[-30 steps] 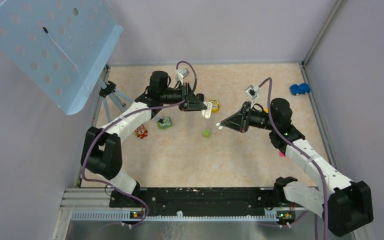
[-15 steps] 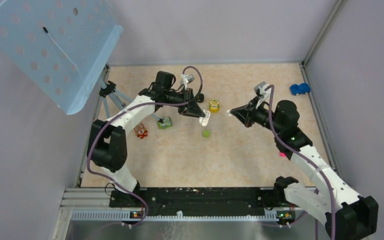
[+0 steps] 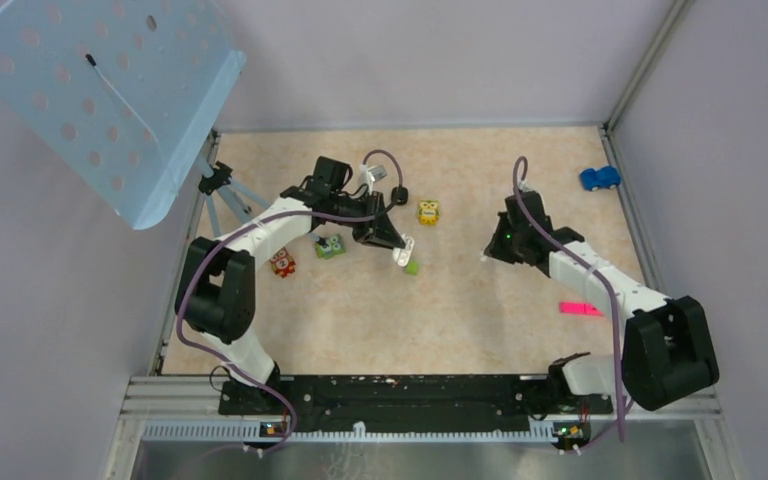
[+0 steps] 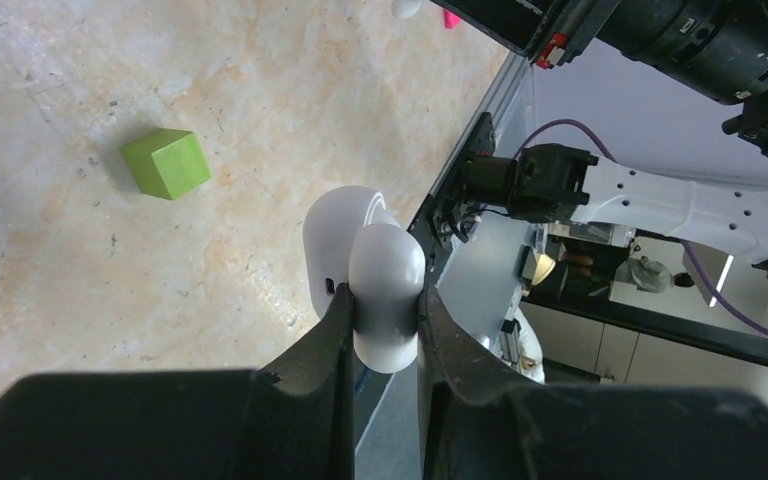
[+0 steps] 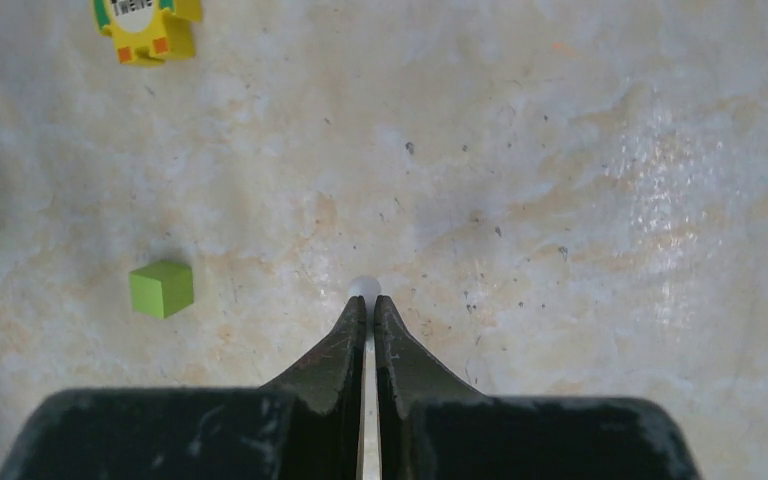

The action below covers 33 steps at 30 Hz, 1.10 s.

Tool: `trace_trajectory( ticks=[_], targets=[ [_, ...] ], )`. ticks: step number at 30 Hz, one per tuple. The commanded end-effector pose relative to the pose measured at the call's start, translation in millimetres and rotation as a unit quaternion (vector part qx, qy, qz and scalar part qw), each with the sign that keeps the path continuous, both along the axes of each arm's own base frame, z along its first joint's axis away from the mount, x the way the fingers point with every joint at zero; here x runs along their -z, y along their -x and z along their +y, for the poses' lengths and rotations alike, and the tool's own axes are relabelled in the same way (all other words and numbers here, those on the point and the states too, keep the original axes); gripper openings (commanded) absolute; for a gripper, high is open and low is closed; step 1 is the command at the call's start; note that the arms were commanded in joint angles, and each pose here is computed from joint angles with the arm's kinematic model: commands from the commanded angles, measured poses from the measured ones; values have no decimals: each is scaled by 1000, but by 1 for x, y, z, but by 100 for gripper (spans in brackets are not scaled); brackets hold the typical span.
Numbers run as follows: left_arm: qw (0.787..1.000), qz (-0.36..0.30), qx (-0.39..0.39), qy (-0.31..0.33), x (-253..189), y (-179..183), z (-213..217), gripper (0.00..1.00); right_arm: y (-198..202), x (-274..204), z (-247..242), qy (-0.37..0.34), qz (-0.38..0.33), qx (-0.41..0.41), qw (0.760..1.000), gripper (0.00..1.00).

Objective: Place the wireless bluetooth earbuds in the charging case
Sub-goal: Place the left earbud at the center of the board.

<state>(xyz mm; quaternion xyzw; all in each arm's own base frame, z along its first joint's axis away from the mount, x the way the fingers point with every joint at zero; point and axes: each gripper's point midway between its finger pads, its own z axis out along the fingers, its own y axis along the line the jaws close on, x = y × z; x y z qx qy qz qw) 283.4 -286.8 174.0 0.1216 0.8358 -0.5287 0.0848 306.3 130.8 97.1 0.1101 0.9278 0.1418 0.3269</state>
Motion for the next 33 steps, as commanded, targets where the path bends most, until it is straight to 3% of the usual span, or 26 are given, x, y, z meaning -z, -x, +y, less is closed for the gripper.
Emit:
trace_trajectory(
  ticks=[1,10,13,15,24,33],
  targets=[
    [998,-60,-1,10,-11,-4,1,0,5,12,-9,-40,40,102,993,0],
    [996,-82,-24,0,-13,-11,3,0,27,52,-4,-111,84,175,975,3],
    [996,-84,-30,-9,-9,-13,5,0,27,51,8,-146,83,161,973,32],
    [996,-82,-31,-11,-7,-13,5,0,27,47,15,-156,83,138,975,43],
    [996,-85,-34,-8,-10,-11,5,0,38,37,29,-167,70,52,982,48],
    [997,-68,-37,-31,6,-10,8,0,29,6,81,-289,30,-75,954,48]
  ],
)
